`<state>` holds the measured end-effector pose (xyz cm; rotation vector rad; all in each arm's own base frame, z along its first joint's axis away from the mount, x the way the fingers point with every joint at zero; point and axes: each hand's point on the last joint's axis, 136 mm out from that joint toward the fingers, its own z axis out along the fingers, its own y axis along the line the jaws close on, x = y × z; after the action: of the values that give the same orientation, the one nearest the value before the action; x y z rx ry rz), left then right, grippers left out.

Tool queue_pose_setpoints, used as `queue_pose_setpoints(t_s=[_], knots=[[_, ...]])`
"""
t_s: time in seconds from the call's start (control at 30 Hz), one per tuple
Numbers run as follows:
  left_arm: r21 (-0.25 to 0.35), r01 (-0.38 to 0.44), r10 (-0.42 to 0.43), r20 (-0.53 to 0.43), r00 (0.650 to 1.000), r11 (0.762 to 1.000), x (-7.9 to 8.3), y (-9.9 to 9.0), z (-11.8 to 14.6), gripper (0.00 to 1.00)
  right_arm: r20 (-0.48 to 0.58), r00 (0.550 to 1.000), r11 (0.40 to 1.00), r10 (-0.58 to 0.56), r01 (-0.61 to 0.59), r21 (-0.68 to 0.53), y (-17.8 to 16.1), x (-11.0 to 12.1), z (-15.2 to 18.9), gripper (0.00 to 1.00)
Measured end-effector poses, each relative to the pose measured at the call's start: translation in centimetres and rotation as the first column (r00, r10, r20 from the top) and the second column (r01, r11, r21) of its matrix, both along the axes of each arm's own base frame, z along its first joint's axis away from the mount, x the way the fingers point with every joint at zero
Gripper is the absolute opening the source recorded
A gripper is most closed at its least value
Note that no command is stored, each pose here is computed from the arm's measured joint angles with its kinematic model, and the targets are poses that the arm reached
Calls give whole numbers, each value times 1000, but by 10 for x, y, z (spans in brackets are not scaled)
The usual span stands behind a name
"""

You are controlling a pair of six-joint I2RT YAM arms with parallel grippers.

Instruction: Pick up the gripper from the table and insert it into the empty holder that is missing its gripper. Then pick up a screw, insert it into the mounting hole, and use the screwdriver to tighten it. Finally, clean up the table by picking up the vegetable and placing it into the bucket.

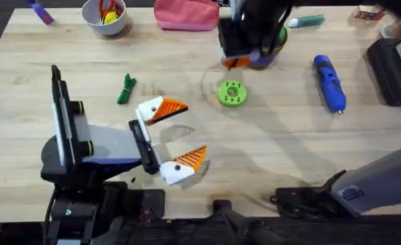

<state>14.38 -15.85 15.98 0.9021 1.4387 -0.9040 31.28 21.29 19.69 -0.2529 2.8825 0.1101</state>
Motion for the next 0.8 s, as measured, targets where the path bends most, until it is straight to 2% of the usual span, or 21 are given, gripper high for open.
queue_pose_setpoints(t_s=[0.17, 0.3, 0.53, 0.8], knots=[[0, 0, 0, 0, 1000, 1000, 0, 0, 0, 987, 90, 982, 986, 165, -167, 18, 20, -9, 53, 6], [0, 0, 0, 1, 1000, 1000, 0, 0, 0, 987, 133, 930, 939, 341, -343, -9, 35, -30, 79, 6], [0, 0, 0, 1, 1000, 1000, 0, 0, 0, 987, 169, 757, 775, 631, -627, -84, 71, -64, 88, 6], [0, 0, 0, 1, 1000, 1000, 0, 0, 0, 986, 240, 540, 577, 807, -809, -117, 115, -93, 96, 6]])
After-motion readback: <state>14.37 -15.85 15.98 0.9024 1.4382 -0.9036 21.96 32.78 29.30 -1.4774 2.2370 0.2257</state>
